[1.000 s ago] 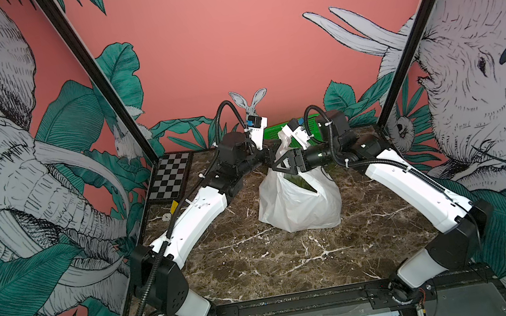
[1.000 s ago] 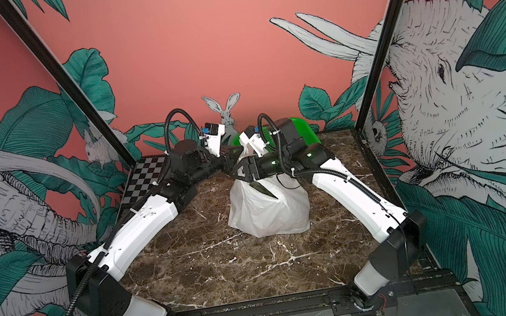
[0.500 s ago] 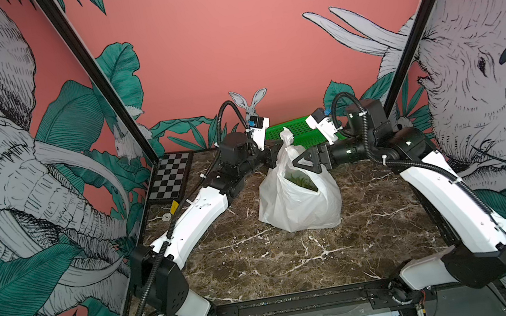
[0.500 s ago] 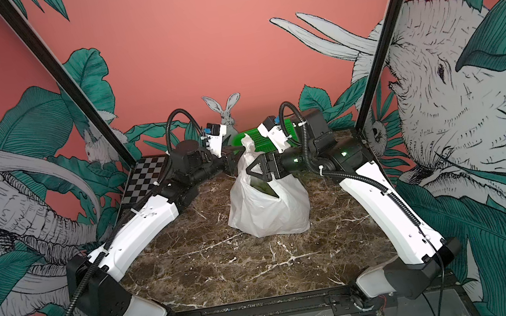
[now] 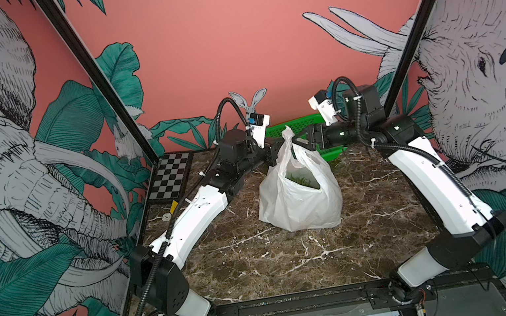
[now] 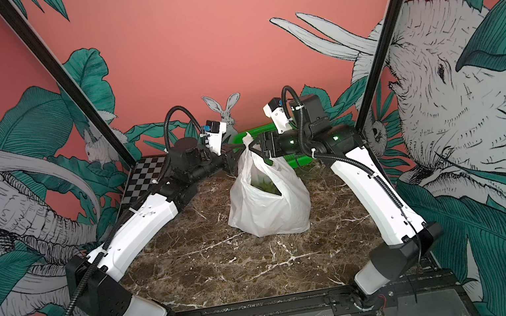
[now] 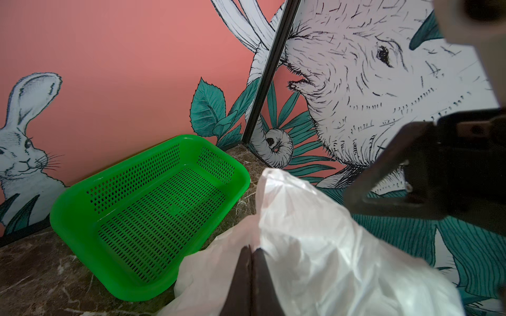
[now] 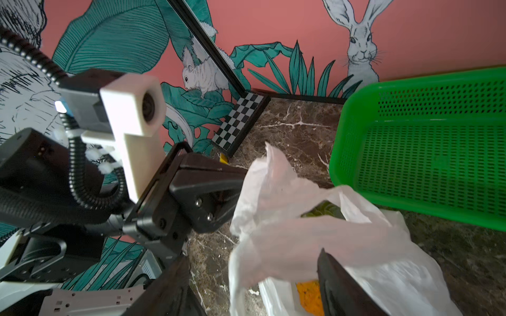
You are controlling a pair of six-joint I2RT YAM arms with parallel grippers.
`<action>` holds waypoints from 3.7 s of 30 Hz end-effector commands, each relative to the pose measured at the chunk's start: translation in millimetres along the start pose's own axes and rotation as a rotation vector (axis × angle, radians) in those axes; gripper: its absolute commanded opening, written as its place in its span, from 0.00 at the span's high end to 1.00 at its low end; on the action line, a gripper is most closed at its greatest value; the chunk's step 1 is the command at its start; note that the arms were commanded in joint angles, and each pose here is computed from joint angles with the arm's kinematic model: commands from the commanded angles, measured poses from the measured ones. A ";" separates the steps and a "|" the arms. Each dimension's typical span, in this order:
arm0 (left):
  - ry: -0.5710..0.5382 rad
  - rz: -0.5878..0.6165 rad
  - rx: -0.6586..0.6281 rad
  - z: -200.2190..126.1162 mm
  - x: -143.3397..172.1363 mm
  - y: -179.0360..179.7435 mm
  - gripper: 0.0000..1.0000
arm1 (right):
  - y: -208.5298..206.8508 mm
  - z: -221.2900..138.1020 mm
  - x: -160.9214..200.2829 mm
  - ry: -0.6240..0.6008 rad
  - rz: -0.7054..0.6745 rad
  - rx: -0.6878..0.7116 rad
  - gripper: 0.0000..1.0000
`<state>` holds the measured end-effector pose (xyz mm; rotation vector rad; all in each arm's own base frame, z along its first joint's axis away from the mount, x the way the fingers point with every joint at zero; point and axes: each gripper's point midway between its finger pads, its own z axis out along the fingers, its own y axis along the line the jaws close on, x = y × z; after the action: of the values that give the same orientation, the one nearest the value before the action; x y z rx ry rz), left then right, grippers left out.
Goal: Place the pineapple into a plastic bag & tie a knot
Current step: Cross the plastic bag at the center of the board.
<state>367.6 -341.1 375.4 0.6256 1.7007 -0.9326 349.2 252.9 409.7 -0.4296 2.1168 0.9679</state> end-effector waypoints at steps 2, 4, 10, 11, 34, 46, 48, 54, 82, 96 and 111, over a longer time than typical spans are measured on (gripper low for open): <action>-0.036 0.029 0.043 -1.4 -19.1 -11.8 1.00 | 1.6 19.7 -22.2 -0.050 0.003 -0.051 0.28; -0.033 0.030 0.046 0.0 -19.1 -11.8 1.00 | -3.3 28.2 -22.9 -0.049 0.014 -0.048 0.28; -0.017 0.025 0.059 3.1 -15.5 -12.7 1.00 | -14.6 42.5 -32.3 -0.083 0.038 -0.027 0.43; -0.015 0.029 0.051 2.2 -15.2 -11.8 1.00 | -17.0 42.8 -35.1 -0.096 0.045 -0.019 0.50; 0.033 0.019 0.134 -27.4 8.9 -78.0 0.33 | -23.6 54.0 -53.2 -0.156 0.107 -0.057 0.92; 0.013 0.034 0.041 13.3 7.3 -55.9 0.30 | -23.4 54.9 -51.3 -0.157 0.120 -0.066 0.93; -0.003 0.024 0.035 18.2 5.0 -53.4 0.30 | -23.9 55.1 -50.7 -0.156 0.121 -0.065 0.93; -0.061 0.004 0.063 28.8 -7.1 -56.3 0.29 | -25.7 56.4 -48.7 -0.151 0.121 -0.060 0.93; -0.097 -0.035 0.089 -12.9 -9.7 -69.0 1.00 | -55.3 57.5 -67.5 -0.209 0.155 -0.001 1.00; -0.146 0.039 -0.152 -28.8 -9.3 -27.3 1.00 | -31.2 5.5 -30.0 -0.221 0.105 -0.060 1.00; -0.099 0.034 -0.077 -9.1 5.6 -20.1 0.84 | -3.0 -6.9 5.6 -0.175 0.070 -0.231 1.00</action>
<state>345.7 -341.8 365.5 0.5276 1.6745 -0.8187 355.6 243.4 378.0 -0.2926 1.9984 1.2167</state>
